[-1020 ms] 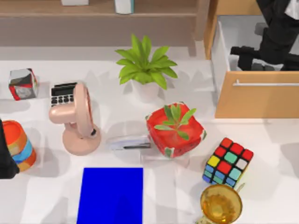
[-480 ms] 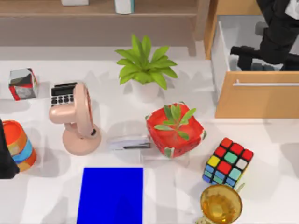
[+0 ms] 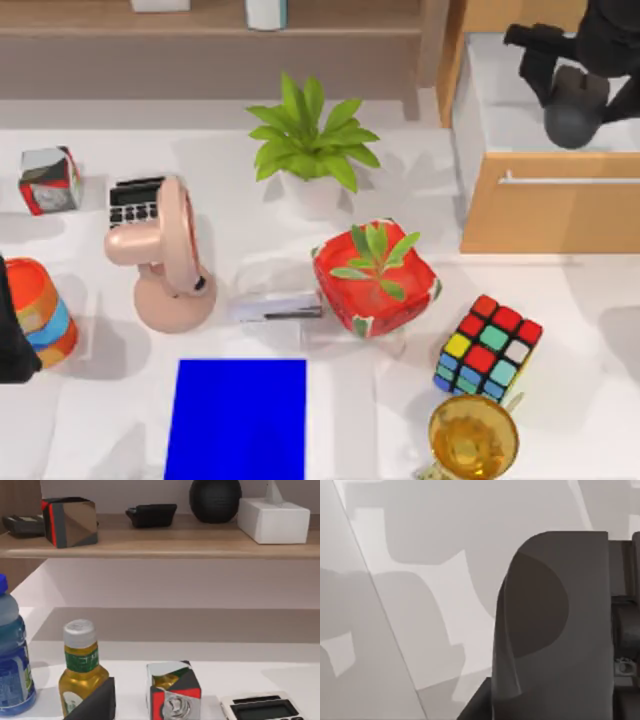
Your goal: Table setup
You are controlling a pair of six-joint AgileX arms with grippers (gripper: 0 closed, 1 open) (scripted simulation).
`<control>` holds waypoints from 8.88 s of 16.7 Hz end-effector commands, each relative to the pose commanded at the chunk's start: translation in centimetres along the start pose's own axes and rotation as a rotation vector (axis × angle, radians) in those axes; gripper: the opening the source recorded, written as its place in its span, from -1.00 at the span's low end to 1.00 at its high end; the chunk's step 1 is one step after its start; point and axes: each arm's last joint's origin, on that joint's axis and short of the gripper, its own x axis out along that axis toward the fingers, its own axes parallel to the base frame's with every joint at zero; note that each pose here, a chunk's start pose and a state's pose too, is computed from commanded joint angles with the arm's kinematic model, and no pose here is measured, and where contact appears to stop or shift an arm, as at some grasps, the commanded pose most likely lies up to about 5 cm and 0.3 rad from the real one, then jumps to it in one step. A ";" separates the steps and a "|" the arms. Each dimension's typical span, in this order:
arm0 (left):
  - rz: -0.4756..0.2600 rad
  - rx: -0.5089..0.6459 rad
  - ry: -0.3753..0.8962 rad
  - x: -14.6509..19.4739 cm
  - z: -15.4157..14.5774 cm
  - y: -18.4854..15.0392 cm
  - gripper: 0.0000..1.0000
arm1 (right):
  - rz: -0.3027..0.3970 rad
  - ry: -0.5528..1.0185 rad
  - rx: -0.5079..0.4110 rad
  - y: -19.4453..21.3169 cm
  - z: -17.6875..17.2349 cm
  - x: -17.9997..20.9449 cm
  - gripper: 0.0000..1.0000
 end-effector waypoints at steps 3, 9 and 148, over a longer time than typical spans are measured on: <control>0.000 0.000 0.000 0.0 0.0 0.0 1.00 | 0.093 -0.067 -0.013 3.5 -2.6 -4.8 -1.00; 0.000 0.000 0.000 0.0 0.0 0.0 1.00 | 0.245 0.000 -0.161 13.0 -13.7 -9.3 -1.00; 0.000 0.000 0.000 0.0 0.0 0.0 1.00 | -0.851 -1.240 -1.580 -9.5 -21.3 8.6 -0.66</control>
